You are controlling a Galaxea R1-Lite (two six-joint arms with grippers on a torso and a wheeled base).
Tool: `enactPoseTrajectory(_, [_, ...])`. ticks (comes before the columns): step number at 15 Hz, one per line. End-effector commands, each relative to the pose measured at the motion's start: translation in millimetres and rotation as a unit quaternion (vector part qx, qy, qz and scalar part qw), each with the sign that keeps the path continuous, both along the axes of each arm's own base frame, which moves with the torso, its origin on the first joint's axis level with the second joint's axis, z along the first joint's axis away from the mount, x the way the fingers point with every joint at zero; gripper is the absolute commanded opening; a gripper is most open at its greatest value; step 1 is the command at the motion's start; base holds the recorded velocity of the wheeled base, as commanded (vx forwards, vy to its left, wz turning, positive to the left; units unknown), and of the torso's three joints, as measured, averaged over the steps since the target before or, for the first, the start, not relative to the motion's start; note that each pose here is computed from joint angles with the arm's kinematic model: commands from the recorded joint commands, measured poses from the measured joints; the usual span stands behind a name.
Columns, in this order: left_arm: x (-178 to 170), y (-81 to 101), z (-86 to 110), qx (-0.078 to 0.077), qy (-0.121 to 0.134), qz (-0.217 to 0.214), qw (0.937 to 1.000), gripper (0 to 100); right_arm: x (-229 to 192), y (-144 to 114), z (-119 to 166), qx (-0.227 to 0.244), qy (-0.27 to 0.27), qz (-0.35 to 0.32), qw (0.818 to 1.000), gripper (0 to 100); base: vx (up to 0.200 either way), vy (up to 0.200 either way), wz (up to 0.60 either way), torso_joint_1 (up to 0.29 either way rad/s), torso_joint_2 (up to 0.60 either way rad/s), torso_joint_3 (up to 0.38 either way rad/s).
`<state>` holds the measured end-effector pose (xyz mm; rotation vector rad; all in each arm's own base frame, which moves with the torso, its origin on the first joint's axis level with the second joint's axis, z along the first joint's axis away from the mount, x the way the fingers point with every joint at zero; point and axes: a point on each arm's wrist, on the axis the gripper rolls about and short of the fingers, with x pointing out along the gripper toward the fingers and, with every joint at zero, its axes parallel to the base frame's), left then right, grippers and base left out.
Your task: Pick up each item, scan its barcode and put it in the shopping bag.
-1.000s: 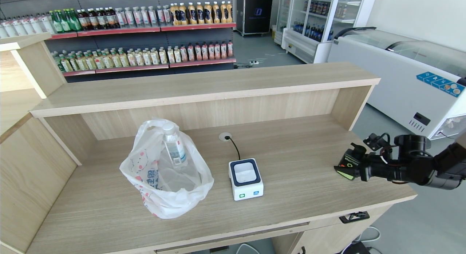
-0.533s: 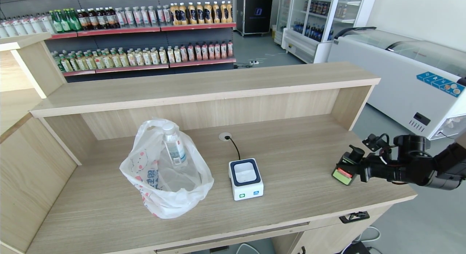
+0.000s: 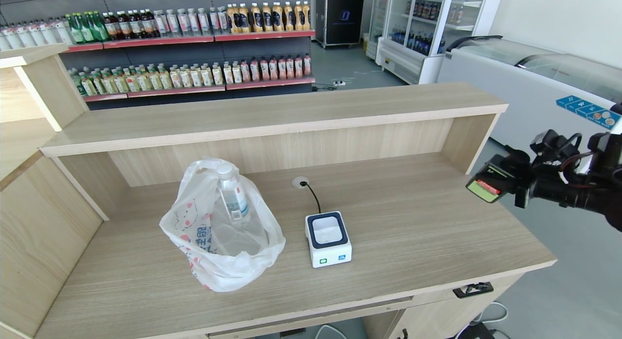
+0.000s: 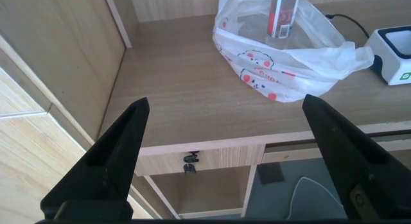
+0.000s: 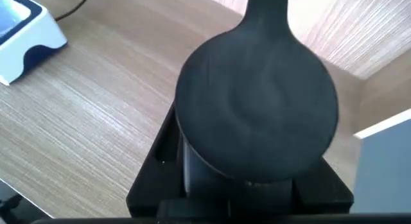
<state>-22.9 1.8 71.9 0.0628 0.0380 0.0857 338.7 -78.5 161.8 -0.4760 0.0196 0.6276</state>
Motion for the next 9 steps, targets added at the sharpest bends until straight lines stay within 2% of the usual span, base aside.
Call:
enactPoseTrajectory(1, [0,0.0,0.0,0.0,0.0,0.0,1.0,100,-93,29,87,-0.103,-0.178,0.011,0.979,0,0.0,0.0,0.0,0.0,0.0,0.0])
enactPoseTrajectory(4, [0,0.0,0.0,0.0,0.0,0.0,1.0,100,-117,48,113,-0.218,-0.303,0.037,0.927,0,0.0,0.0,0.0,0.0,0.0,0.0])
enactPoseTrajectory(5, [0,0.0,0.0,0.0,0.0,0.0,1.0,100,-118,60,114,-0.262,-0.347,0.062,0.898,0,0.0,0.0,0.0,0.0,0.0,0.0])
enactPoseTrajectory(7, [0,0.0,0.0,0.0,0.0,0.0,1.0,100,-121,86,119,-0.347,-0.448,0.107,0.817,0,0.0,0.0,0.0,0.0,0.0,0.0])
enactPoseTrajectory(9, [0,0.0,0.0,0.0,0.0,0.0,1.0,100,-125,115,117,-0.403,-0.537,0.15,0.726,0,0.0,0.0,0.0,0.0,0.0,0.0])
